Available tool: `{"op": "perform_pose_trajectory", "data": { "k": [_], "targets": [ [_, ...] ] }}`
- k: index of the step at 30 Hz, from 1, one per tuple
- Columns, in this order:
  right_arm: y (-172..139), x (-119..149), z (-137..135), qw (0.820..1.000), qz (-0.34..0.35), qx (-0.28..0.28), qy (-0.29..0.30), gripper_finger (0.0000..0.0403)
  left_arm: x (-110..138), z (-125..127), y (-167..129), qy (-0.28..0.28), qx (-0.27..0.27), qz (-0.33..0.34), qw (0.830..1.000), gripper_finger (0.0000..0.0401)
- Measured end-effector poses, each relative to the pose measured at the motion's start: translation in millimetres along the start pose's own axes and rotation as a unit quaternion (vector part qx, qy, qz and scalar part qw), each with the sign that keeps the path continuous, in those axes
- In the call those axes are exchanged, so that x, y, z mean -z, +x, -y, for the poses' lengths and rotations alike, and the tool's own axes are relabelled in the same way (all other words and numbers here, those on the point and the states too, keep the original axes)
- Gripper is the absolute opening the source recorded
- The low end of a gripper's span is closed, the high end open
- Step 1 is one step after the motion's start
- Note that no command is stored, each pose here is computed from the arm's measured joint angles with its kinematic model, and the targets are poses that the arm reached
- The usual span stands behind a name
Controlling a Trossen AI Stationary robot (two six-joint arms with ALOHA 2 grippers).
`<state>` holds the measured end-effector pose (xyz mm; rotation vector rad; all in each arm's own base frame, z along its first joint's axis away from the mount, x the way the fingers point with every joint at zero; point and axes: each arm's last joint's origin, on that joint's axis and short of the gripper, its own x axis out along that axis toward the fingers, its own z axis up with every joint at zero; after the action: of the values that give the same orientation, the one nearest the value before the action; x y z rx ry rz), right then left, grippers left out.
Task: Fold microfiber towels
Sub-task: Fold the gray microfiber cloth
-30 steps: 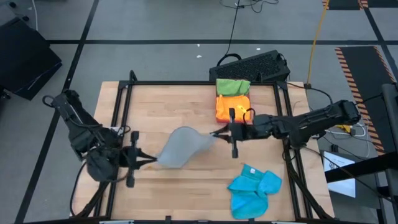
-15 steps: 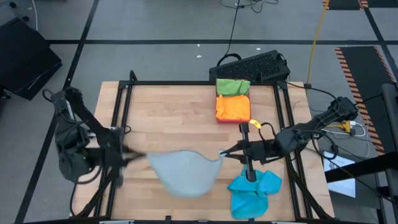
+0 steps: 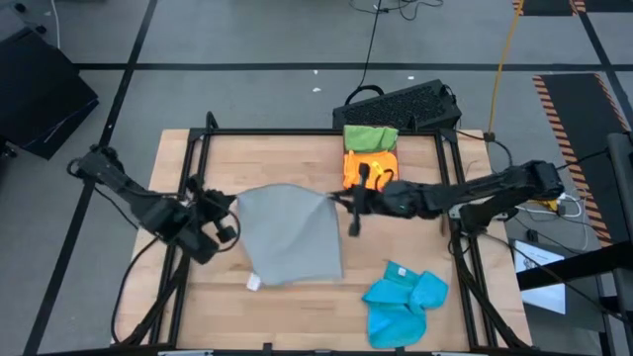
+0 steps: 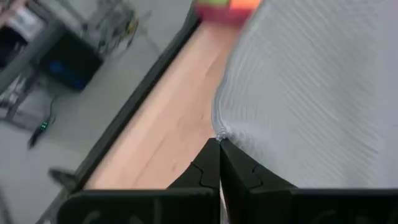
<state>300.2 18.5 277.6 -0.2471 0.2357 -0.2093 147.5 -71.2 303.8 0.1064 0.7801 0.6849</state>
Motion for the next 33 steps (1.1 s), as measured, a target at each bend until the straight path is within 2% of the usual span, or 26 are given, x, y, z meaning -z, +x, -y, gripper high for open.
{"op": "perform_pose_trajectory", "data": {
  "k": [5,8,15,19,23,29,31,33],
  "targets": [
    [22,36,18,0.999,-0.039,0.023,0.004,0.0004,16,-1,27,0.0,-0.039,-0.057,0.998,0.0001],
    [33,52,24,0.997,-0.064,0.033,-0.019,0.0004,22,-2,36,0.005,-0.058,-0.066,0.996,0.0003],
    [47,72,33,0.993,-0.097,0.047,-0.051,0.0004,23,2,54,0.004,-0.064,-0.048,0.997,0.001],
    [48,73,37,0.993,-0.097,0.053,-0.051,0.0004,24,5,63,-0.029,-0.061,-0.044,0.997,0.0011],
    [48,73,37,0.992,-0.098,0.052,-0.051,0.0004,23,5,66,-0.067,-0.041,-0.069,0.995,0.0066],
    [48,73,39,0.992,-0.098,0.054,-0.053,0.0004,21,6,66,-0.074,-0.034,-0.071,0.994,0.0172],
    [49,74,40,0.992,-0.099,0.056,-0.059,0.0004,17,4,63,-0.063,-0.037,-0.065,0.995,0.0194],
    [49,74,43,0.991,-0.101,0.06,-0.063,0.0004,7,1,60,-0.083,-0.036,-0.051,0.995,0.0208]
  ]
}}
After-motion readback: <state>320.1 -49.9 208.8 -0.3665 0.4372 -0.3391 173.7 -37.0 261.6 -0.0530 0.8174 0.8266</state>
